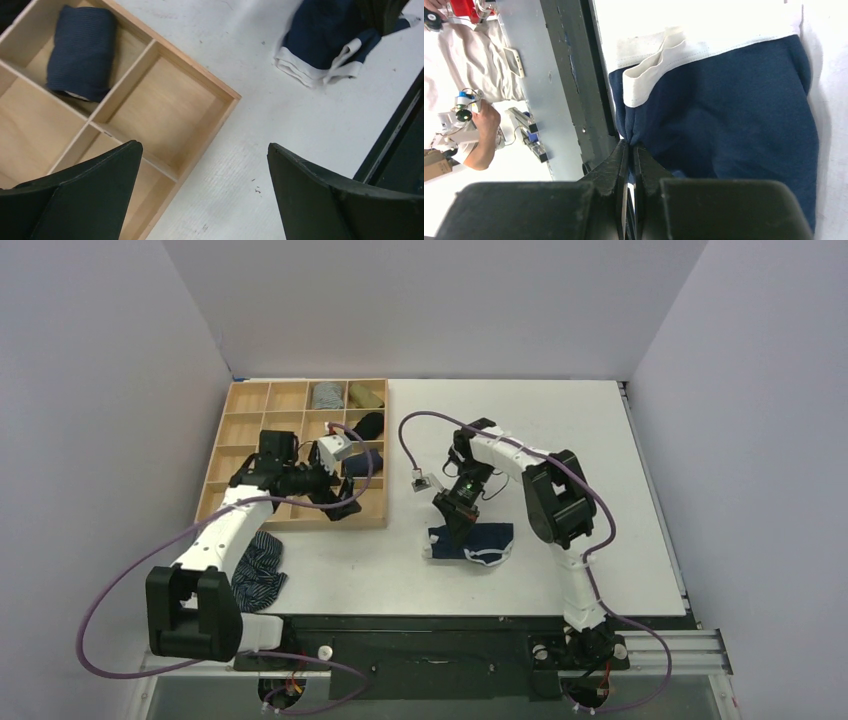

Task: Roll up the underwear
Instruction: Fold the underwear at the center of the board.

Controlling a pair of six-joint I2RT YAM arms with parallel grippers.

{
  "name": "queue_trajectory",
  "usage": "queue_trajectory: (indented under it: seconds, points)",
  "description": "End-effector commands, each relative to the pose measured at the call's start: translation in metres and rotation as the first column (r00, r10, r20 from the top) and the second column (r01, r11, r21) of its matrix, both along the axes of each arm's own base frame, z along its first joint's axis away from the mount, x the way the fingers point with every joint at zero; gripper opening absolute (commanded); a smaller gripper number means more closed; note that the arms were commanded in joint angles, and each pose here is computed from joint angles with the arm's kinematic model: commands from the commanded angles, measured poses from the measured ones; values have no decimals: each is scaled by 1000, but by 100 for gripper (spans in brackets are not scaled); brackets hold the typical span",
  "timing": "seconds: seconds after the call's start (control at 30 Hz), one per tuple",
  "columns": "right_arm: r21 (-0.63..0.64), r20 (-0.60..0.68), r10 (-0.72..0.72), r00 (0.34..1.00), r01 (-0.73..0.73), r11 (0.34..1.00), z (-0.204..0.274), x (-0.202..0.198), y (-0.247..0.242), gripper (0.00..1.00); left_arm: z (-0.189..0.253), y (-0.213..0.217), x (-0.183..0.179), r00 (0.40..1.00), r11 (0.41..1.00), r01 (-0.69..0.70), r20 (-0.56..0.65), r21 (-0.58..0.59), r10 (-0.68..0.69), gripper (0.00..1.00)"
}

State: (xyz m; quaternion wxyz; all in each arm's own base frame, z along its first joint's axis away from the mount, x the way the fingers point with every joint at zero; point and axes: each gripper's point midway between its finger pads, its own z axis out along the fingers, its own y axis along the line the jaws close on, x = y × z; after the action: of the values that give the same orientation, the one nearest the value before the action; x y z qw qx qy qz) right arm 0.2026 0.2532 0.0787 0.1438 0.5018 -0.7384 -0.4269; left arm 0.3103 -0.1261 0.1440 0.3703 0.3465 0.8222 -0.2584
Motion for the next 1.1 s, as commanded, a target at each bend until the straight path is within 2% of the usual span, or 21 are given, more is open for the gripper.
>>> queue_trajectory:
  seconds: [0.0, 0.1, 0.27, 0.47, 0.67, 1.07]
  points:
    - [90, 10, -40, 999, 39, 995, 26, 9, 9, 0, 8, -16, -21, 987, 989, 147, 71, 13, -147, 97]
    - [94, 14, -57, 998, 56, 994, 28, 14, 9, 0, 4, -38, -41, 966, 968, 252, 50, 11, -253, 97]
    - [85, 8, -59, 998, 58, 995, 25, 14, 8, 0, -5, -88, -72, 896, 897, 437, 59, 71, -441, 97]
    - [86, 7, -61, 998, 60, 994, 24, 15, 7, 0, -14, -144, -80, 815, 826, 558, 131, 85, -564, 97]
    - [84, 6, -60, 998, 60, 995, 23, 15, 6, 0, -26, -176, -67, 788, 824, 558, 247, 104, -564, 97]
    - [82, -5, -61, 998, 61, 995, 19, 16, 7, 0, -47, -205, -73, 765, 807, 578, 264, 119, -587, 99]
